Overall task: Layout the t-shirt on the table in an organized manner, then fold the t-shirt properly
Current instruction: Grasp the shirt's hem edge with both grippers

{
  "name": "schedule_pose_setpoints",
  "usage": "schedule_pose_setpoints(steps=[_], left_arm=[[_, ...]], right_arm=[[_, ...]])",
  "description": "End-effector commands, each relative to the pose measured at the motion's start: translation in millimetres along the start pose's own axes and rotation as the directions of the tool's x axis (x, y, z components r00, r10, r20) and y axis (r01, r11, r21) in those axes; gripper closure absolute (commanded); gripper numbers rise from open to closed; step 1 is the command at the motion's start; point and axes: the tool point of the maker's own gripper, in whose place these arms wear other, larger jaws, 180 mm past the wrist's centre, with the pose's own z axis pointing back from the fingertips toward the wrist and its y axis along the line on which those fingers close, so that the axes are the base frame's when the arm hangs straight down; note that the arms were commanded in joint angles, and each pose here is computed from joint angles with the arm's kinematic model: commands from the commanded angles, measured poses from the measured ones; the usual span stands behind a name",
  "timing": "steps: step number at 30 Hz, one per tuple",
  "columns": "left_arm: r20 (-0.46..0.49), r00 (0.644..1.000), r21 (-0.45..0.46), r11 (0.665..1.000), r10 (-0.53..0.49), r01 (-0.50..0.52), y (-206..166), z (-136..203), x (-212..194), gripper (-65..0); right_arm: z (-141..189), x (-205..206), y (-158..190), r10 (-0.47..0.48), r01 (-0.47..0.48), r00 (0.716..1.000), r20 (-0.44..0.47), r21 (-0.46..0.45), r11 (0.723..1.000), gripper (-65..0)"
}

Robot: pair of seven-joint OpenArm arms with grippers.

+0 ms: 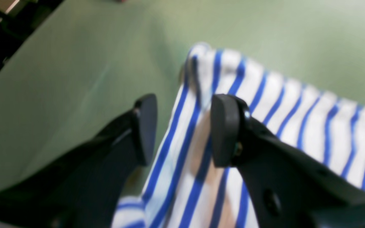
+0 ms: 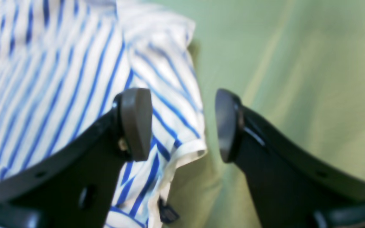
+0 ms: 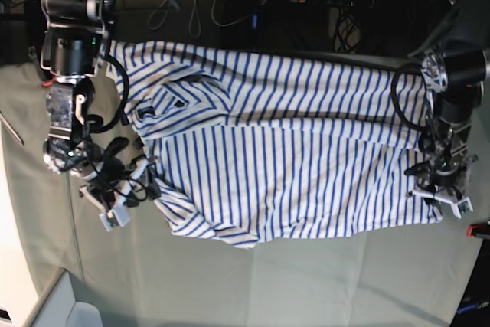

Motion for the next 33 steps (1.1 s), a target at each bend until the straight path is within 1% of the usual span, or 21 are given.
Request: schedule_pose_setpoints(steps=[1,4,8,10,12,14,16,17,21,24,27,28,30,33], left_arm=[[0.067,0.998,0.005,1.000,0.004,-0.005,2.7,-3.5,27.7,-27.1],[0.067,0.998,0.005,1.000,0.004,-0.005,2.7,-3.5,27.7,-27.1],[0.069,0.998,0.005,1.000,0.004,-0.005,2.7,-3.5,28.0,-27.1],[0.067,0.998,0.006,1.000,0.004,-0.004,3.0,-3.3,27.2,-27.1],[0.067,0.998,0.006,1.000,0.004,-0.004,3.0,-3.3,27.2,-27.1],[0.062,0.998,0.007,1.000,0.002,-0.002,4.0,-2.8,24.0,-27.1],[0.056,0.998,0.008,1.000,-0.002,0.002,5.1,-1.6,18.7,-27.1],[0.058,0.998,0.008,1.000,-0.001,0.001,5.3,-1.6,19.0,-27.1],[0.056,0.998,0.007,1.000,-0.001,0.001,4.7,-1.4,17.8,-27.1],[0.056,0.998,0.008,1.000,0.000,-0.001,4.7,-1.4,17.8,-27.1],[0.055,0.999,0.008,1.000,0.003,-0.003,5.1,-1.2,16.9,-27.1],[0.055,0.999,0.008,1.000,0.003,-0.003,5.1,-1.2,16.9,-27.1],[0.055,0.999,0.009,1.000,0.004,-0.005,5.2,-1.2,16.9,-27.1],[0.055,0.998,0.010,1.000,0.004,-0.004,6.1,-1.3,17.3,-27.1]], right_arm=[[-0.5,21.4,-8.6,0.010,-0.010,0.999,0.049,-0.009,1.000,-33.0],[-9.2,16.4,-6.8,-0.011,0.011,1.000,0.028,0.010,1.000,-33.0],[-11.8,23.5,-4.5,-0.022,0.020,0.997,0.075,0.019,1.000,-32.4],[-12.8,19.1,-3.7,-0.029,0.028,0.997,0.073,0.023,0.999,-31.4],[-14.9,11.9,-3.2,-0.043,0.042,0.997,0.058,0.028,0.999,-26.2],[-15.6,5.9,-4.8,-0.056,0.055,0.997,0.044,0.028,0.998,-18.3],[-15.0,-1.5,-8.1,-0.060,0.059,0.998,0.025,0.025,0.998,-11.9],[-15.5,-2.2,-8.0,-0.062,0.061,0.998,0.023,0.026,0.998,-9.8],[-12.2,-5.5,-15.7,-0.063,0.063,0.998,0.016,0.013,0.998,-7.1],[-8.7,-4.4,-22.3,-0.056,0.056,0.998,0.018,0.001,0.998,0.0],[-1.8,-7.2,-35.7,-0.051,0.052,0.999,0.012,-0.023,0.998,0.0],[0.5,-7.8,-40.1,-0.063,0.064,0.998,0.018,-0.034,0.997,0.0],[8.6,-7.8,-55.9,-0.110,0.113,0.993,0.045,-0.072,0.991,0.0],[26.3,-18.6,-82.5,-0.200,0.211,0.976,0.091,-0.139,0.967,0.0]])
